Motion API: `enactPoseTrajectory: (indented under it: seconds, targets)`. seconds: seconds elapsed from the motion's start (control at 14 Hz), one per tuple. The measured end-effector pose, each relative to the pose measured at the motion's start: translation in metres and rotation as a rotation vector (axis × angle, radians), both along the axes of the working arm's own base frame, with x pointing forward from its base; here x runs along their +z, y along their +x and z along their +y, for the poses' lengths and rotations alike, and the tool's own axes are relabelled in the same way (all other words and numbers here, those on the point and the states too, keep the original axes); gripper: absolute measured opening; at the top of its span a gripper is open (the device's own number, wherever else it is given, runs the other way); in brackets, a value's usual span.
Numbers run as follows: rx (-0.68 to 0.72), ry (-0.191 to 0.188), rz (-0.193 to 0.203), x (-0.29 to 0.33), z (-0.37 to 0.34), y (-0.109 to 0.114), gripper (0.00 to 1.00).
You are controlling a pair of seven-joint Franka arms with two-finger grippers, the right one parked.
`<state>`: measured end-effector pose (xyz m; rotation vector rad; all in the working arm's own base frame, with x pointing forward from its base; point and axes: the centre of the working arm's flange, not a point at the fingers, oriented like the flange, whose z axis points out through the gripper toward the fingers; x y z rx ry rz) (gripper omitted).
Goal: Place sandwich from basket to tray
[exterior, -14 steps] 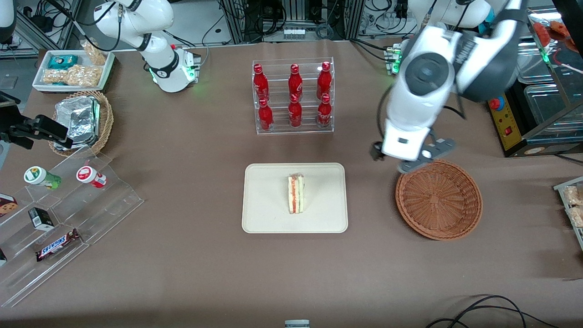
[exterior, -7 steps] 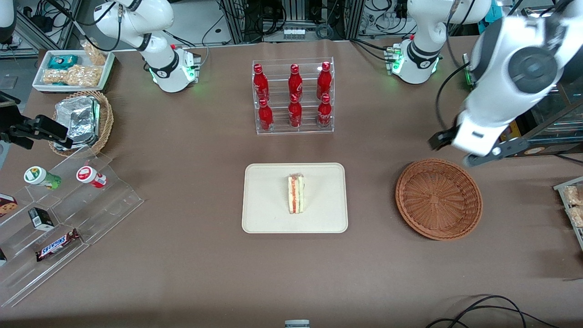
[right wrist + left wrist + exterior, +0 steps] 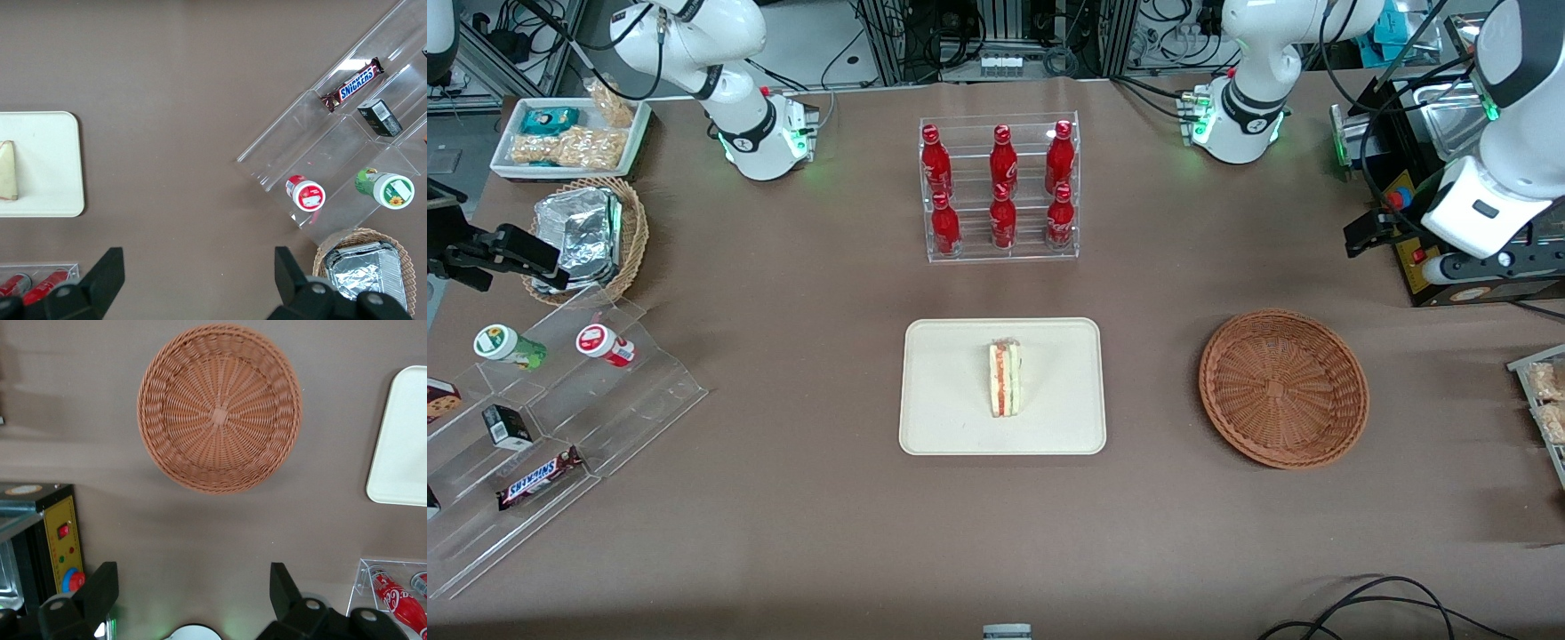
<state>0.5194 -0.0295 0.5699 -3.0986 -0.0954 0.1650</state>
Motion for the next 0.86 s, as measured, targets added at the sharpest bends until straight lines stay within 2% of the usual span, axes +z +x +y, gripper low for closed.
enactPoseTrajectory:
  seconds: [0.29, 0.64, 0.86]
  targets:
    - [-0.078, -0.011, -0.039, 0.016, 0.000, 0.017, 1.00]
    - [-0.083, -0.018, -0.026, 0.007, 0.023, 0.029, 1.00]
    - [-0.085, -0.018, -0.048, 0.007, 0.022, 0.035, 1.00]
